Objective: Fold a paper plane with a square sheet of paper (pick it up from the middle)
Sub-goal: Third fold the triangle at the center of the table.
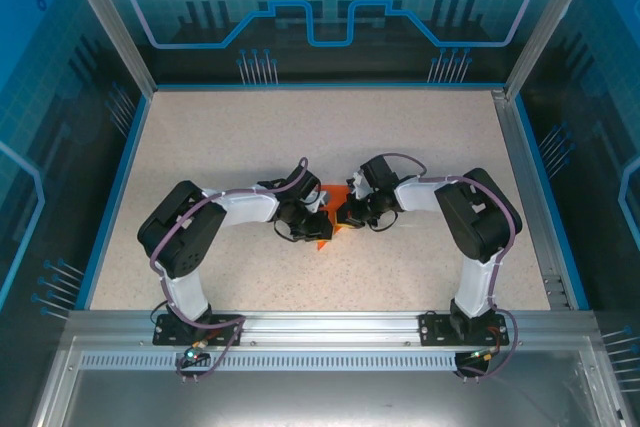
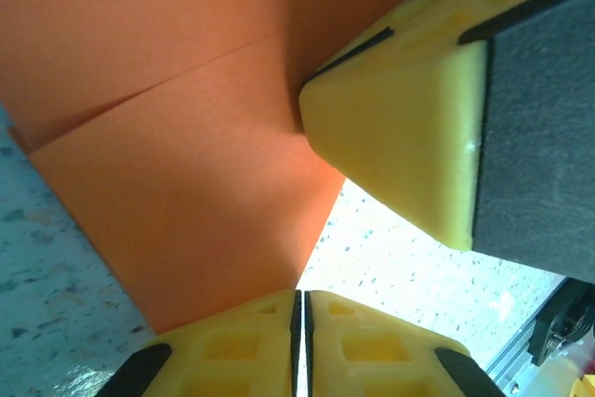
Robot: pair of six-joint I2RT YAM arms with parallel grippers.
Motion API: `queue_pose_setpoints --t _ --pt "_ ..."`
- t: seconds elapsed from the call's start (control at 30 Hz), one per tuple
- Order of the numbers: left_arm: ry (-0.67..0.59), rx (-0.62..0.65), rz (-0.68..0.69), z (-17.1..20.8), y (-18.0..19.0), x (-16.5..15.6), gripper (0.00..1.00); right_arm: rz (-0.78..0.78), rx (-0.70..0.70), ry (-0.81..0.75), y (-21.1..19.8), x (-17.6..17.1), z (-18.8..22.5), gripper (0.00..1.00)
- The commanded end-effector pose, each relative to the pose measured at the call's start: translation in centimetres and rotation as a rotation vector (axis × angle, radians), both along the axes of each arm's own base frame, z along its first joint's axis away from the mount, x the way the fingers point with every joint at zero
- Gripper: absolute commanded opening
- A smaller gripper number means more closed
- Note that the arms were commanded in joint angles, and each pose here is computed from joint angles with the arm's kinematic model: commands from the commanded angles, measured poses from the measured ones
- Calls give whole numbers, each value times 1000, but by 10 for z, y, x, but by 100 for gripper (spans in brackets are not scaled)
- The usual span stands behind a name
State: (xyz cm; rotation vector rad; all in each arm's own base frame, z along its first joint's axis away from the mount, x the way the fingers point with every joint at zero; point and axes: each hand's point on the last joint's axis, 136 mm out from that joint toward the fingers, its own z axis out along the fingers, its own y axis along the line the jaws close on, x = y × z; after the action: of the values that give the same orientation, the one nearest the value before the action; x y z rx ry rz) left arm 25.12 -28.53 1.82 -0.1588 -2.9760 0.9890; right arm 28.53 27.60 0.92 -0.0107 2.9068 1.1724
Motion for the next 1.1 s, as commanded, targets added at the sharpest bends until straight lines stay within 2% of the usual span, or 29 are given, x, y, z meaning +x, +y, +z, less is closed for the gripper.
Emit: queue_pose_setpoints --t 0.0,0.27,0.4,1.07 --pt "51 70 7 -17 13 -13 13 -10 -153 86 -23 -19 -41 0" --pt "124 68 2 -30 20 -34 13 -8 -174 89 -27 -20 -42 0" --pt "161 108 12 -36 30 -45 11 -9 -181 90 -28 -20 -43 0" --pt "206 183 -11 -37 58 -77 12 -12 -192 95 -30 -20 -45 0"
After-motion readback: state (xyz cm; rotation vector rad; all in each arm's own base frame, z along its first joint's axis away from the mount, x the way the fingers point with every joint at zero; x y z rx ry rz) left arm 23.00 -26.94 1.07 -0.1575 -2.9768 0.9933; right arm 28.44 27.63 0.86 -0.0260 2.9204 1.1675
